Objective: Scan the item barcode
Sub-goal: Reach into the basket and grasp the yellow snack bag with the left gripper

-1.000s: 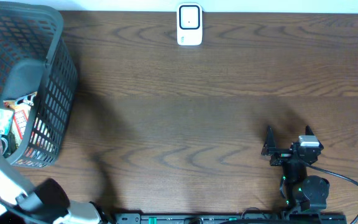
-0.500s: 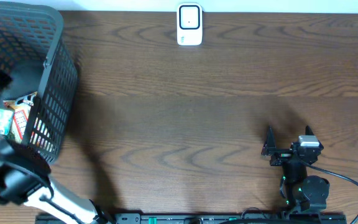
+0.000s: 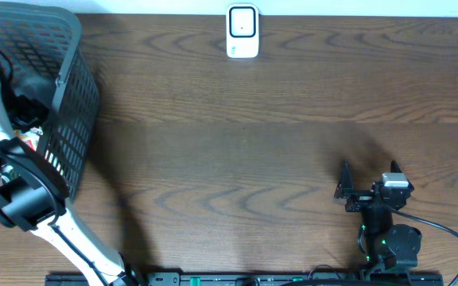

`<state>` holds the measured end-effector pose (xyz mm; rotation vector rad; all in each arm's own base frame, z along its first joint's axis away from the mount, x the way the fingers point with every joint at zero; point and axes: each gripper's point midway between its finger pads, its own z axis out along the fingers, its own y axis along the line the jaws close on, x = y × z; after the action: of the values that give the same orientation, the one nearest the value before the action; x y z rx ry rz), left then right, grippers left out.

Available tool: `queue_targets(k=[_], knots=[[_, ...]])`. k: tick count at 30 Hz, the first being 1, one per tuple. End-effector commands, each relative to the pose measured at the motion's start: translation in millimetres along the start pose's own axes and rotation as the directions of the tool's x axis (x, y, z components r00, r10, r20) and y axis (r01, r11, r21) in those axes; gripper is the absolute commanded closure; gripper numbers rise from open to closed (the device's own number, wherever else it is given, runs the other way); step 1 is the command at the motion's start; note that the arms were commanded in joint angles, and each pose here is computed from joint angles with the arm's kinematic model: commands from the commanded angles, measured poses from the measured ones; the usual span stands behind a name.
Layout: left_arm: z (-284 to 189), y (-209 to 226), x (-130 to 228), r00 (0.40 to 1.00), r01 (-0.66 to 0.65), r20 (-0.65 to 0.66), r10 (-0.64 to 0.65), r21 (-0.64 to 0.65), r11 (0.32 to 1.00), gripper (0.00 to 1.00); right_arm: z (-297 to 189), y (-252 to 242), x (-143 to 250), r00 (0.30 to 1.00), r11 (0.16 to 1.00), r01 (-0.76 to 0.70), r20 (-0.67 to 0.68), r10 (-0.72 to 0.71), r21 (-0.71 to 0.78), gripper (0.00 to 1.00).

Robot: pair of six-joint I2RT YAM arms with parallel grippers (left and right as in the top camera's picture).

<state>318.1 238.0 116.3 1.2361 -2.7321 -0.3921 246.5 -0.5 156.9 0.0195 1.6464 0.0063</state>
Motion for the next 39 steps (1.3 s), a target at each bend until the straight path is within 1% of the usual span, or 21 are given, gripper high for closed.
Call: queue_targets(k=[1,7,16,19,21,23,24,26,28,29,32,34,37,39], knots=[[18,8,3,1.0,0.006,0.012,-0.004,-0.16,0.987,0.02,0,-2,0,1.0,1.0,0.007,0.0,-0.007,0.008,0.01],[48,-7,8,1.0,-0.014,0.014,0.017,-0.161,0.987,0.02,0,-2,0,1.0,1.0,0.007,0.0,-0.007,0.008,0.01],[76,-17,5,0.997,-0.061,0.039,0.068,-0.15,0.987,0.02,0,-2,0,1.0,1.0,0.007,0.0,-0.007,0.008,0.01],[81,-21,0,0.996,-0.05,0.067,0.06,-0.139,0.989,0.24,0,-2,0,1.0,1.0,0.007,0.0,-0.007,0.008,0.01],[81,-23,-4,0.995,-0.043,0.084,0.054,-0.133,0.99,0.36,0,-2,0,1.0,1.0,0.007,0.0,-0.007,0.008,0.01],[81,-24,-8,0.994,-0.037,0.1,0.05,-0.128,0.991,0.43,0,-2,0,1.0,1.0,0.007,0.0,-0.007,0.008,0.01],[81,-24,-9,0.993,-0.035,0.103,0.049,-0.127,0.991,0.48,0,-2,0,1.0,1.0,0.007,0.0,-0.007,0.008,0.01],[80,-25,-9,0.993,-0.034,0.107,0.047,-0.125,0.992,0.63,0,-2,0,1.0,1.0,0.007,0.0,-0.007,0.008,0.01],[78,-24,-10,0.993,-0.032,0.111,0.046,-0.123,0.992,0.85,0,-2,0,1.0,1.0,0.007,0.0,-0.007,0.008,0.01],[76,-24,-10,0.992,-0.03,0.115,0.044,-0.121,0.992,0.92,0,-2,0,1.0,1.0,0.007,0.0,-0.007,0.008,0.01],[61,-25,-13,0.991,-0.023,0.131,0.034,-0.086,0.996,0.92,0,-2,0,1.0,1.0,0.007,0.0,-0.007,0.008,0.01],[45,-28,-15,0.988,-0.016,0.156,0.021,-0.037,0.999,0.93,0,-2,0,1.0,1.0,0.007,0.0,-0.007,0.008,0.01],[10,-31,-19,0.976,-0.002,0.219,-0.01,0.055,0.998,0.92,0,-2,0,1.0,1.0,0.007,0.0,-0.007,0.008,0.01],[-23,-31,-22,0.956,0.008,0.289,-0.046,0.131,0.991,0.92,0,-2,0,1.0,1.0,0.007,0.0,-0.007,0.008,0.01]])
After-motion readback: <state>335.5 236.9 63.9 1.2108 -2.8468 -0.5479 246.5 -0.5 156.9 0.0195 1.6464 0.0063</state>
